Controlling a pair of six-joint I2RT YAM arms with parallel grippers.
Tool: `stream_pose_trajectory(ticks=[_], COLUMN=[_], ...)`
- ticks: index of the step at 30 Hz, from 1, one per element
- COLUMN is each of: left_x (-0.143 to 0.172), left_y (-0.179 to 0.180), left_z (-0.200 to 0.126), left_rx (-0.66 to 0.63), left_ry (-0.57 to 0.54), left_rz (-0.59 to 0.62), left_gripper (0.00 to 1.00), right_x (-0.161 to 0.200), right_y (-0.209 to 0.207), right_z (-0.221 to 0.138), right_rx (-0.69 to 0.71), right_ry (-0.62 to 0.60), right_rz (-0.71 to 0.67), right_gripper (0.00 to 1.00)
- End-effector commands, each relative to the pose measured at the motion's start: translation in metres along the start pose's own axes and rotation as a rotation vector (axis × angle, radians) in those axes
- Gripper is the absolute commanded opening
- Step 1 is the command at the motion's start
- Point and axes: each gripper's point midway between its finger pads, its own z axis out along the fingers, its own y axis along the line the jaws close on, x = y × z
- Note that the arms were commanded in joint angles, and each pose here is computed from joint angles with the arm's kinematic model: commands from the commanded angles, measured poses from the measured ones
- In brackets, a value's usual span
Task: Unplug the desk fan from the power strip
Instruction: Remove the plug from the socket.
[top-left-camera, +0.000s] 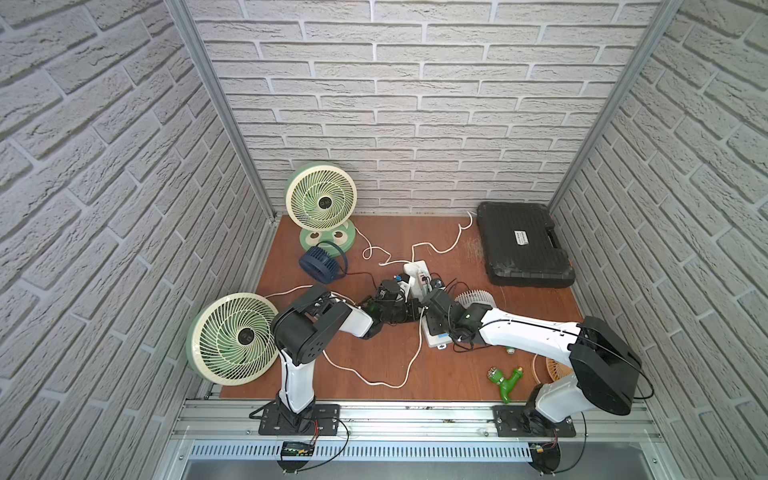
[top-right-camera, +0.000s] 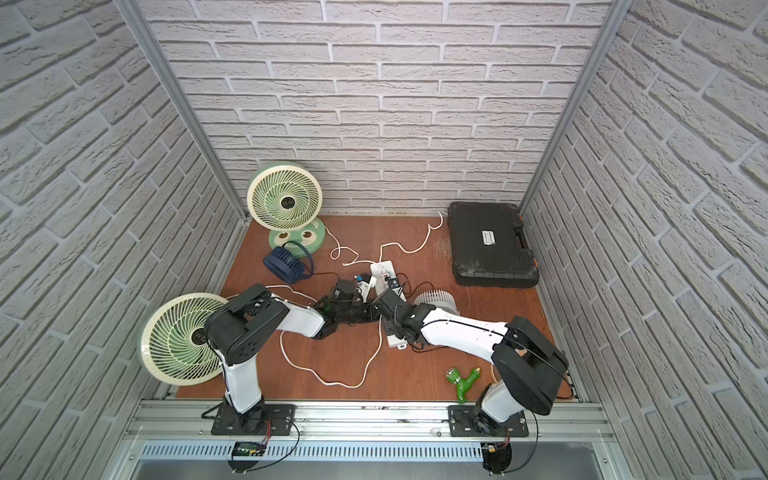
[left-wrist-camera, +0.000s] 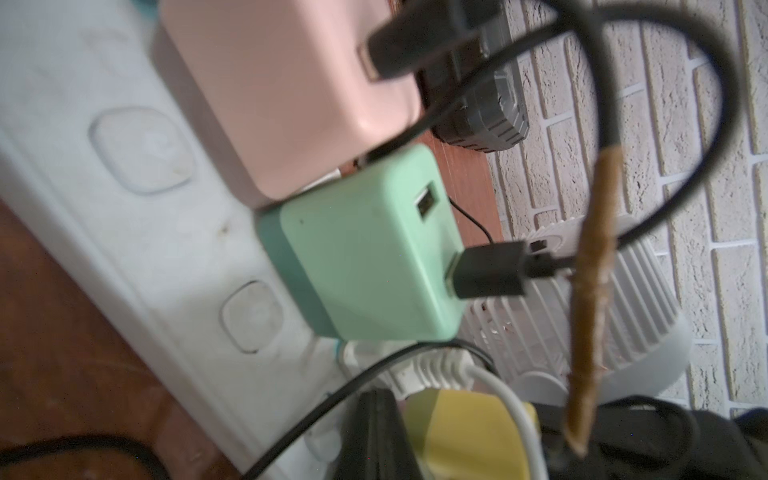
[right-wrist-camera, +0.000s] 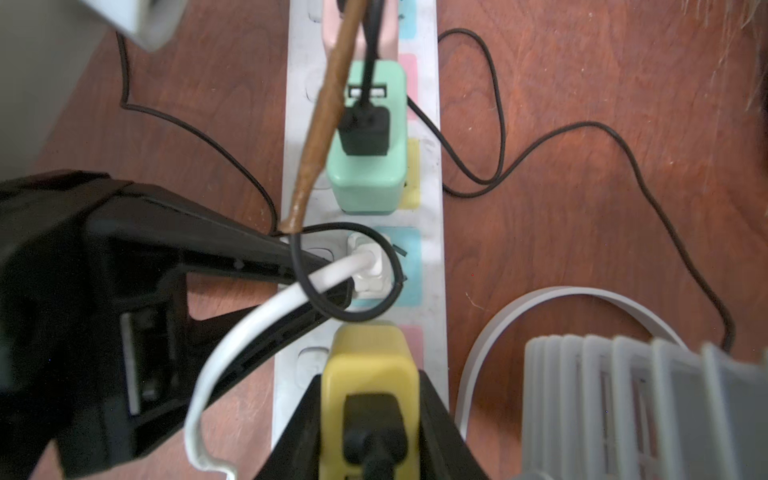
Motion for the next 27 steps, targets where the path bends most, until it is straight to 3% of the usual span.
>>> stream_pose_trajectory(ticks=[1,5,11,15,20,27], left_x=[0.024,0.024,0.025,0.025,0.024,0.022], left_y=[0.044,0.044,0.045,0.044,0.044,0.042], left_z=[-0.002,-0.003,-0.003,-0.003,-0.004,-0.006], left_rx=[-0.148,-0.150,-0.150,-0.148,-0.147,-0.143], left_ry=[0.058,0.057,0.059,0.056,0.054,0.049], left_rz=[-0.079,-0.078,-0.079,-0.078,-0.078,-0.077], left_gripper=[0.00,0.00,0.00,0.00,0.00,0.00], right_x=[-0.015,-0.011,-0.014,-0.017,-0.018,-0.021], right_y=[0.005,-0.001,0.006,-0.003,-0.004,-0.001], right_z=[-0.006,-0.006,-0.008,-0.016,-0.019,-0.035], right_rx=[-0.011,0.069,-0.058,0.070,-0.004,-0.039], right_ry=[-0.049,-0.047,-0.060,-0.064,-0.083,-0.067], right_rz=[0.028,-0.012,0.069,-0.017,0.044,0.002], right_gripper=[0.03,0.03,0.03,0.03,0.03,0.03])
